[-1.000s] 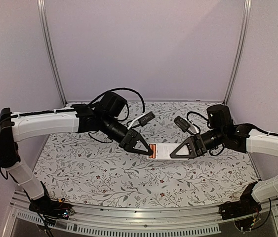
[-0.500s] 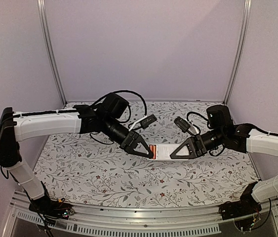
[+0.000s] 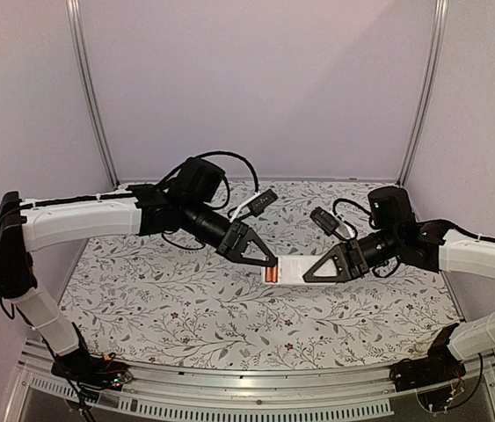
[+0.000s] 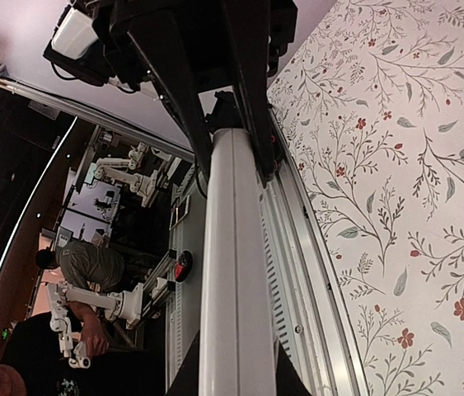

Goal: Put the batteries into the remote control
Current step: Load the battery into the battery compartment.

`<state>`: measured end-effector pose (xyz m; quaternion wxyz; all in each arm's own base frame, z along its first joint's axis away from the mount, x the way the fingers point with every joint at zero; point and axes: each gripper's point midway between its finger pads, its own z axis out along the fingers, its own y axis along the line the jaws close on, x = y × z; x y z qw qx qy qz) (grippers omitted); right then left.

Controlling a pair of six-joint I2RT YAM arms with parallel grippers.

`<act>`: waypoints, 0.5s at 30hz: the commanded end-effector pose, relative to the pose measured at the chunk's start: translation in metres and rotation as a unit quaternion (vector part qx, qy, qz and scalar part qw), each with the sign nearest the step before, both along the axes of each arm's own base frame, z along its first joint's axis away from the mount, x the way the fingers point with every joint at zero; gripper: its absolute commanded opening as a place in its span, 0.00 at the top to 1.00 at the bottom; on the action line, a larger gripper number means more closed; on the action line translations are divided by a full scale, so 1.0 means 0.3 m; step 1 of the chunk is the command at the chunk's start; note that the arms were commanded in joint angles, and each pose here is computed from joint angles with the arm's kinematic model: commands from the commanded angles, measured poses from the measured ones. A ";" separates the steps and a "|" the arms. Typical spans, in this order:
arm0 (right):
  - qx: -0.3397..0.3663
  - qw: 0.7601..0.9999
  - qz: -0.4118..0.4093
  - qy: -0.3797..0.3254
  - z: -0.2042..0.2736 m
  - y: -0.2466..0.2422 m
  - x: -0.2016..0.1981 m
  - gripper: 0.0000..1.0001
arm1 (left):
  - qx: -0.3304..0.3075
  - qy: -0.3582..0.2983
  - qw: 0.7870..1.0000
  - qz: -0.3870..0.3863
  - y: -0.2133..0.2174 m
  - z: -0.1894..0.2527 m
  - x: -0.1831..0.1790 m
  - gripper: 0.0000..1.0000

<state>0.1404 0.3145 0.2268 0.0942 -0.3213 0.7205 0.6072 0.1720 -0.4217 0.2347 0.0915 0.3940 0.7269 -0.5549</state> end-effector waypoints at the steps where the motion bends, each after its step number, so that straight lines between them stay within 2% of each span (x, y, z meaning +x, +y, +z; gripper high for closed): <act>1: 0.019 0.999 0.009 -0.024 0.055 0.005 -0.008 1.00 | -0.015 -0.018 1.000 0.010 0.009 0.031 0.023 0.80; 2: 0.019 1.000 0.008 -0.023 0.056 0.004 -0.006 1.00 | -0.015 -0.020 1.000 0.007 0.010 0.029 0.020 0.72; 4: 0.019 1.000 0.005 -0.021 0.055 0.002 0.000 1.00 | -0.014 -0.035 0.999 0.010 0.015 0.031 0.024 0.49; 6: 0.017 1.000 0.002 -0.018 0.051 -0.001 0.008 1.00 | -0.010 -0.067 0.997 0.024 0.034 0.034 0.051 0.36; 8: 0.013 1.000 -0.008 -0.012 0.040 -0.007 0.024 1.00 | -0.003 -0.106 0.993 0.058 0.068 0.043 0.108 0.25; 10: 0.005 1.000 -0.025 -0.003 0.022 -0.021 0.049 1.00 | 0.014 -0.152 0.981 0.116 0.116 0.050 0.196 0.05; 11: 0.003 1.000 -0.030 0.003 0.012 -0.028 0.059 1.00 | 0.025 -0.169 0.976 0.138 0.140 0.044 0.234 0.01; 13: -0.006 0.999 -0.044 0.014 -0.011 -0.040 0.076 1.00 | 0.060 -0.196 0.963 0.177 0.189 0.015 0.308 0.00; 15: -0.017 0.998 -0.058 0.022 -0.037 -0.051 0.091 1.00 | 0.109 -0.238 0.948 0.181 0.226 -0.034 0.355 0.00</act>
